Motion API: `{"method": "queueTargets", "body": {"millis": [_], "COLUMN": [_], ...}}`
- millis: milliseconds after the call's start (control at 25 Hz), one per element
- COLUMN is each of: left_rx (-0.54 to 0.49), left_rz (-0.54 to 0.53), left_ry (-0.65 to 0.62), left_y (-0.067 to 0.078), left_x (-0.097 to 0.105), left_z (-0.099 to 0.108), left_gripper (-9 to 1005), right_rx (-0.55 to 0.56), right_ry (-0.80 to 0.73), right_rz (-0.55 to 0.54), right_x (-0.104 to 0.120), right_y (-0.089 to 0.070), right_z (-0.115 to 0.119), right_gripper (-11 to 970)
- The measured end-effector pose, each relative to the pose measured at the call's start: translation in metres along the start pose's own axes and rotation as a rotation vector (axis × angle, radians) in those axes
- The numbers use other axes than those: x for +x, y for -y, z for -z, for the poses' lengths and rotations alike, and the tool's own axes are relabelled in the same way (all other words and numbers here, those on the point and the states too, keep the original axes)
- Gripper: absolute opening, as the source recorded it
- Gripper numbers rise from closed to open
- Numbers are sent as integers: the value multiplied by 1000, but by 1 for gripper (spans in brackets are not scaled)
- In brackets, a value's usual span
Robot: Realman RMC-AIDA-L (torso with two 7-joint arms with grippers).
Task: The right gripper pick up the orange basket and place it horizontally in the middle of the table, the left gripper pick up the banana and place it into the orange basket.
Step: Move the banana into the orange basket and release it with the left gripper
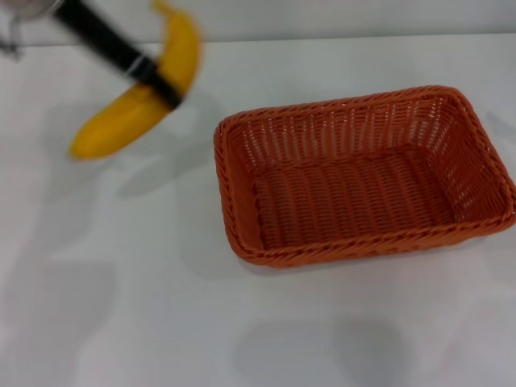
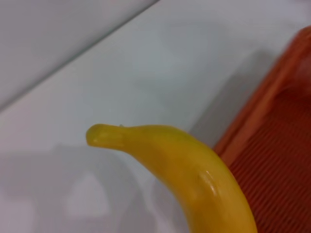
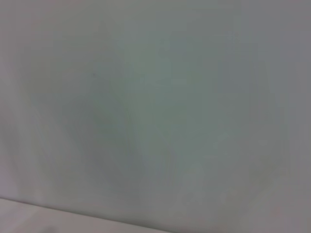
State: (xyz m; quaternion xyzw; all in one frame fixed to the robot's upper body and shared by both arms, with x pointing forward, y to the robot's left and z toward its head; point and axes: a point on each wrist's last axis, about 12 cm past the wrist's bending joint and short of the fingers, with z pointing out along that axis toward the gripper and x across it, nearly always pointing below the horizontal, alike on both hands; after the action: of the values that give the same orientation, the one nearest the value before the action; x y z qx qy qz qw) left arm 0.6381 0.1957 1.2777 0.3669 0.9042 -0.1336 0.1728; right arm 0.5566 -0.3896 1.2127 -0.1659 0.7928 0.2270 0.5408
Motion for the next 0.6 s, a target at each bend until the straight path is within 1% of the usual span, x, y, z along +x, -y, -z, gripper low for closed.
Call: {"method": "queueTargets", "body": {"millis": [80, 160, 240, 360, 400, 480, 520, 600], "left_rx": [18, 28, 49, 86, 96, 107, 112, 109], "left_rz": [-98, -174, -255, -358, -382, -444, -457, -468], "left_ry": [3, -1, 2, -13, -20, -54, -63, -62], "left_y": [22, 43, 68, 103, 112, 136, 143, 152], "left_x": [-26, -45, -64, -85, -89, -96, -96, -97], "left_z": [2, -1, -9, -26, -31, -50, -57, -68], "left_gripper": [493, 494, 494, 493, 493, 494, 494, 494], "right_rx": [-5, -14, -31, -58, -65, -71, -72, -74], "right_ry": [4, 7, 8, 9, 9, 8, 8, 4], "right_rz": [12, 25, 29, 24, 24, 30, 33, 35], "right_x": [-2, -4, -3, -2, -1, 0, 0, 2], "right_y": [-1, -2, -3, -4, -4, -4, -3, -3], "right_z": [-2, -6, -12, -19, -21, -22, -22, -21], "right_gripper": [832, 832, 832, 832, 832, 832, 832, 832]}}
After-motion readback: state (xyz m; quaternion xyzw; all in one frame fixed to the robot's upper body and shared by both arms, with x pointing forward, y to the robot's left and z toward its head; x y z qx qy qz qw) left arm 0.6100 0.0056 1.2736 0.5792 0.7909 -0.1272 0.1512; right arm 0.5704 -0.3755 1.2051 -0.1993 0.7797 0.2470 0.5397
